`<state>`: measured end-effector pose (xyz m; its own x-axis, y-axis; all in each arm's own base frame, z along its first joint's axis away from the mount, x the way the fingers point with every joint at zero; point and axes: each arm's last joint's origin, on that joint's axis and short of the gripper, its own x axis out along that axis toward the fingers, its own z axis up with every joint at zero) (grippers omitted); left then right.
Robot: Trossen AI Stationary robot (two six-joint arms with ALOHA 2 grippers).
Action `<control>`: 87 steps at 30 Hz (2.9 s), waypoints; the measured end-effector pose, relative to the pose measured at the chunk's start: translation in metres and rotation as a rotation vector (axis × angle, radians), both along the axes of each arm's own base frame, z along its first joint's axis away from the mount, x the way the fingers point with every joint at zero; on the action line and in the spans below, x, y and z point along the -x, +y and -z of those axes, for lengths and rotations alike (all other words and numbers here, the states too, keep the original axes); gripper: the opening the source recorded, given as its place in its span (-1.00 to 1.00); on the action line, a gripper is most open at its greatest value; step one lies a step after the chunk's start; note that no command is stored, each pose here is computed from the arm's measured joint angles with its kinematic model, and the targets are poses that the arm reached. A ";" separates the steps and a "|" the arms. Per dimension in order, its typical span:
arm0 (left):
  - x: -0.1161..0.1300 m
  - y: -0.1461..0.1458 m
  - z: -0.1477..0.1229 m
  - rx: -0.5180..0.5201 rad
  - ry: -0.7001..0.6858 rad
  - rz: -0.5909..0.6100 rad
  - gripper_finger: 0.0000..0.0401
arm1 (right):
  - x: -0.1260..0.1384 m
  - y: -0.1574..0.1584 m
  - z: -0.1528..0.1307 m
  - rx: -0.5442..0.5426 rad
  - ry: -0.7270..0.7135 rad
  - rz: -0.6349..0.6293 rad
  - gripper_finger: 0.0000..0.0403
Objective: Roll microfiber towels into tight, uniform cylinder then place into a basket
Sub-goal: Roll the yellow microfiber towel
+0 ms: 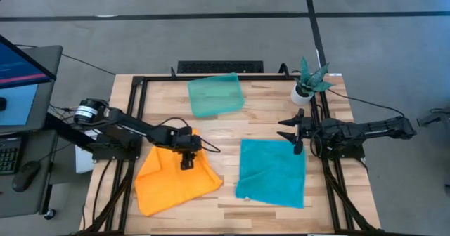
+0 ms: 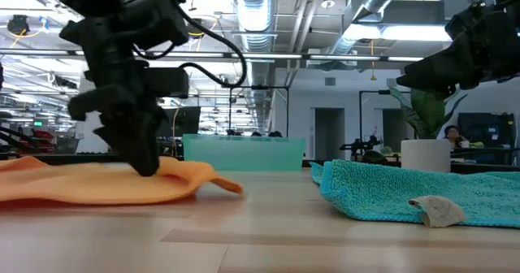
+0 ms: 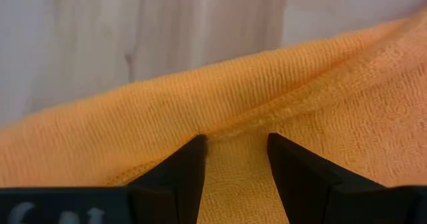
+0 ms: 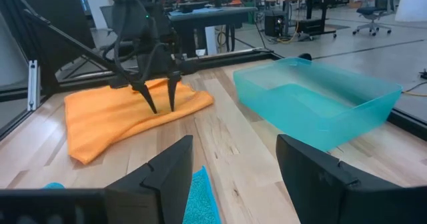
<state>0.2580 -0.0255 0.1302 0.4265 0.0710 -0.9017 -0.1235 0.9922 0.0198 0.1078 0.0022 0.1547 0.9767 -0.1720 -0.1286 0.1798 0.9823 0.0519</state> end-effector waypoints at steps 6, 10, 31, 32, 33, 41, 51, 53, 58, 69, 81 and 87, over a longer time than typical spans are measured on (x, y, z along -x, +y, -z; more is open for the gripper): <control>-0.014 0.003 -0.004 -0.074 -0.102 0.018 -0.21 | 0.000 0.000 0.000 0.000 0.000 0.000 0.18; -0.024 0.003 -0.011 -0.115 -0.223 0.029 -0.21 | 0.000 0.000 0.000 0.000 0.000 0.000 0.18; 0.004 -0.018 -0.054 -0.226 -0.076 -0.124 -0.21 | 0.000 0.000 0.000 0.000 -0.002 0.000 0.18; 0.005 -0.019 -0.053 -0.215 -0.072 -0.140 -0.21 | 0.000 0.000 0.000 0.000 -0.002 0.000 0.18; 0.006 -0.020 -0.052 -0.208 -0.059 -0.156 -0.21 | 0.000 0.000 0.000 0.000 -0.002 0.000 0.18; -0.001 -0.011 -0.034 -0.167 0.008 -0.223 -0.21 | 0.000 0.000 0.000 0.000 -0.002 -0.001 0.18; -0.017 0.007 -0.004 -0.158 0.079 -0.192 -0.21 | 0.000 0.000 0.000 0.000 -0.001 0.000 0.18; -0.019 0.010 -0.005 -0.157 0.067 -0.201 -0.21 | 0.000 0.000 0.000 0.000 -0.001 0.000 0.18; -0.024 0.012 -0.007 -0.158 0.013 -0.212 -0.21 | 0.000 0.000 0.000 0.000 -0.001 0.000 0.18; -0.037 0.015 -0.015 -0.277 -0.148 -0.241 -0.21 | 0.000 0.000 0.000 0.000 -0.001 0.000 0.18; -0.022 0.007 -0.022 -0.316 -0.063 -0.196 -0.21 | 0.000 0.000 0.000 0.000 -0.001 0.000 0.18; -0.020 0.000 -0.027 -0.149 -0.077 -0.190 -0.21 | 0.000 0.000 0.000 0.000 -0.001 0.000 0.18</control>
<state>0.2783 -0.0256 0.1571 0.4595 0.2860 -0.8409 -0.3145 0.9378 0.1471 0.1077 0.0022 0.1548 0.9767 -0.1723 -0.1277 0.1801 0.9823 0.0522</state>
